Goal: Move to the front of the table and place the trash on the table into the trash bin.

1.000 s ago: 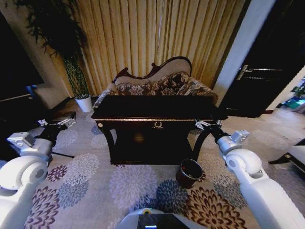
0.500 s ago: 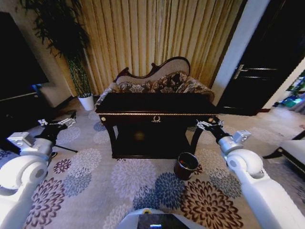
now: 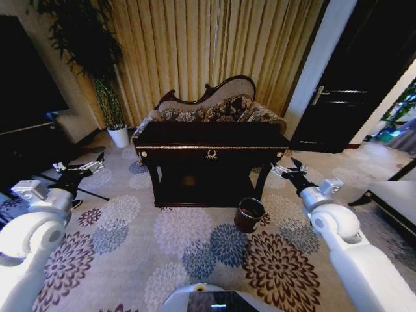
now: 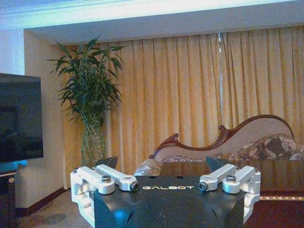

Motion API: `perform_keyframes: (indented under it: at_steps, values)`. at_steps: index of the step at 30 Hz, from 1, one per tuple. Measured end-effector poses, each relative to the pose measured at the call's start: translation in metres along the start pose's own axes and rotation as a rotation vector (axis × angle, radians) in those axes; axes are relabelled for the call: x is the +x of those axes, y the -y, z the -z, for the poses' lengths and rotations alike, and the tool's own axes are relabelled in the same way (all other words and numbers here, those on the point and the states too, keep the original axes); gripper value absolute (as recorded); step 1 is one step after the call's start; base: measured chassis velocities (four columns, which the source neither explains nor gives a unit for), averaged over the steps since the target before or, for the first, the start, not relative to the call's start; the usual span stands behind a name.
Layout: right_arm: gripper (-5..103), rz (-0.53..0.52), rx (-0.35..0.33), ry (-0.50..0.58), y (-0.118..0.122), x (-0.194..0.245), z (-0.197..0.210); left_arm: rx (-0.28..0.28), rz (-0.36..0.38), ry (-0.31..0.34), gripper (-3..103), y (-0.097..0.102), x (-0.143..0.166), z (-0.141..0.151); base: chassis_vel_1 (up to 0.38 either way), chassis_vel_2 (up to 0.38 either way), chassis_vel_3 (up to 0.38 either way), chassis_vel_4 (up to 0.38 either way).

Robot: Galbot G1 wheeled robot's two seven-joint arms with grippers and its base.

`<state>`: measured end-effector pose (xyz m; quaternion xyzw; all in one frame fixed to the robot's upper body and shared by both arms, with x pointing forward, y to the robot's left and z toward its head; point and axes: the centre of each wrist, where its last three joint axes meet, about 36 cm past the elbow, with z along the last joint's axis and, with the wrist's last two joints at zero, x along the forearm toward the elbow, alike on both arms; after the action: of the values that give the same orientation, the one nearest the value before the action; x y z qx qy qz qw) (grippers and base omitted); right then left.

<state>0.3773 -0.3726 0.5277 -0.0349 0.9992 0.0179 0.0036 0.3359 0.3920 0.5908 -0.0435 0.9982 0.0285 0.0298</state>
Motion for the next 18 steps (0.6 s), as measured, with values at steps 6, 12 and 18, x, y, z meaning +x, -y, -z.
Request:
perform_keyframes:
  at_steps: [6, 12, 18]
  values:
    - [100, -0.002, -0.001, 0.001, 0.0008, 0.0005, 0.0001, -0.001, 0.000, 0.001, 100, -0.0002, 0.0007, 0.0007, 0.168, -0.164, -0.170, 0.173]
    - [100, -0.007, -0.001, 0.001, 0.0021, 0.0021, -0.0001, -0.003, 0.002, 0.001, 100, -0.0008, 0.0022, 0.0011, 0.191, -0.177, -0.173, 0.190]
    - [100, -0.010, -0.002, 0.002, 0.0029, 0.0028, 0.0000, -0.003, 0.002, 0.005, 100, -0.0009, 0.0027, 0.0020, 0.166, -0.182, -0.181, 0.166]
